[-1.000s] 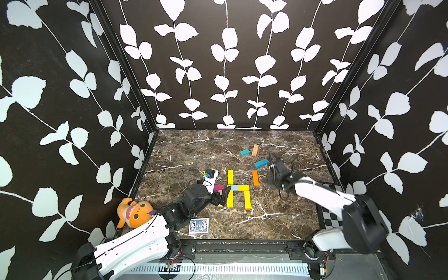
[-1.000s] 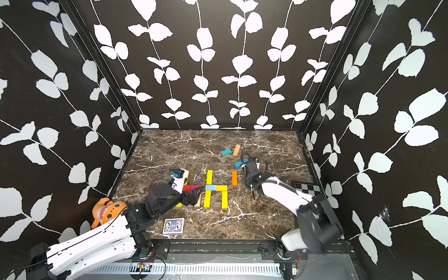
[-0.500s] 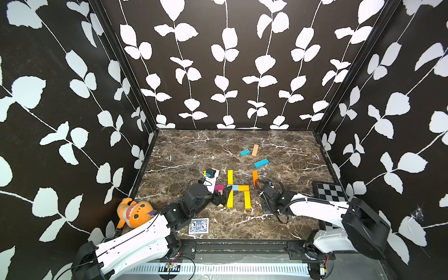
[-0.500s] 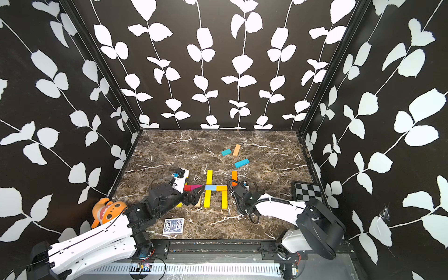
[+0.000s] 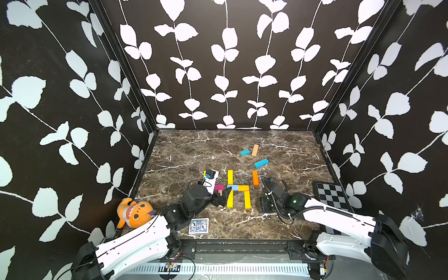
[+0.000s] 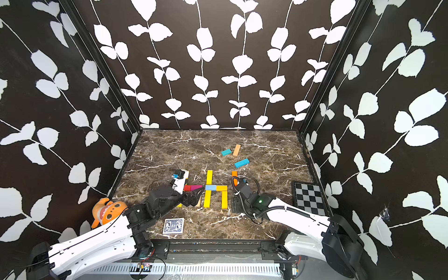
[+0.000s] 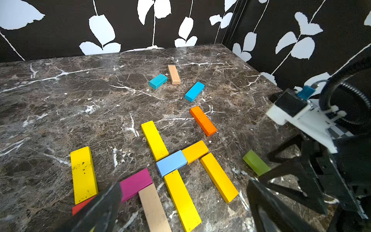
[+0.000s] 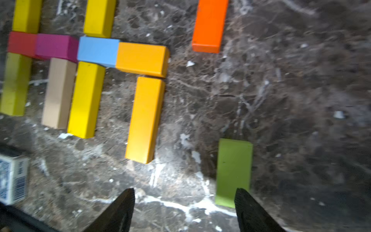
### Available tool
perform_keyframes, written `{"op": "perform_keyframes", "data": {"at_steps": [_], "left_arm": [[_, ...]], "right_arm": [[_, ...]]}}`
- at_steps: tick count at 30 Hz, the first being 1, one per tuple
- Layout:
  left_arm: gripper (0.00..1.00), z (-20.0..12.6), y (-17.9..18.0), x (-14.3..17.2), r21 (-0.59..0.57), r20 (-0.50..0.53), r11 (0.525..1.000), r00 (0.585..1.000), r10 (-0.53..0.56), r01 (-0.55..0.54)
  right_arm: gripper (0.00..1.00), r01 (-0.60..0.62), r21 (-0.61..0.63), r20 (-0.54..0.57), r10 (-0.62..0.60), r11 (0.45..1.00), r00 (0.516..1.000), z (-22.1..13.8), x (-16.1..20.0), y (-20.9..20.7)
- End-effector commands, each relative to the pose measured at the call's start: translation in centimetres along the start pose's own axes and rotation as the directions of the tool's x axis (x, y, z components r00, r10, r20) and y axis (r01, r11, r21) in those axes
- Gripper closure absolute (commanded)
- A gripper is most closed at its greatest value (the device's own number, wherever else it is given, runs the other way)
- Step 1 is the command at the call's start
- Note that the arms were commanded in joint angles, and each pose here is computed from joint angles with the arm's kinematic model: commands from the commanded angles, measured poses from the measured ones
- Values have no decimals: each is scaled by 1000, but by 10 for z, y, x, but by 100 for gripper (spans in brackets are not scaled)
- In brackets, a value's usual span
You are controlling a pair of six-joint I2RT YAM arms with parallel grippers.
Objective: Assemble the letter h with building blocks
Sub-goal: Place the building block at the center of the board.
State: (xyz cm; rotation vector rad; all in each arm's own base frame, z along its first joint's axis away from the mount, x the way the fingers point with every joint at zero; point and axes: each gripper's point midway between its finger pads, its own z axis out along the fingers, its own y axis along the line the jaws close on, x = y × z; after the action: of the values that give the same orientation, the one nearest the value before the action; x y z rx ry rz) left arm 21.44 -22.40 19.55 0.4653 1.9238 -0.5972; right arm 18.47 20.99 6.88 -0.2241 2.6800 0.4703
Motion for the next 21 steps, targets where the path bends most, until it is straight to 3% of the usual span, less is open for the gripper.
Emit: {"op": "perform_keyframes", "data": {"at_steps": [1, 6, 12, 16, 21], "left_arm": [[1, -3, 1, -3, 5, 27, 1000, 1000, -12, 12], [1, -3, 1, -2, 9, 27, 1000, 1000, -11, 11], [1, -3, 0, -1, 13, 23, 1000, 1000, -6, 6], [1, -5, 0, -2, 14, 28, 1000, 1000, -4, 4], [1, -5, 1, -1, 11, 25, 1000, 1000, -1, 1]], "right_arm": [[22, -75, -137, -111, 60, 988, 992, 10, 24, 22], [21, -98, -100, -125, 86, 990, 989, 16, 28, 15], [20, -116, 131, -120, 132, 985, 984, 21, 33, -25], [20, -102, 301, -89, 134, 948, 987, 13, 28, -57], [16, -109, 320, -4, 116, 941, 993, 4, 6, -60]]}}
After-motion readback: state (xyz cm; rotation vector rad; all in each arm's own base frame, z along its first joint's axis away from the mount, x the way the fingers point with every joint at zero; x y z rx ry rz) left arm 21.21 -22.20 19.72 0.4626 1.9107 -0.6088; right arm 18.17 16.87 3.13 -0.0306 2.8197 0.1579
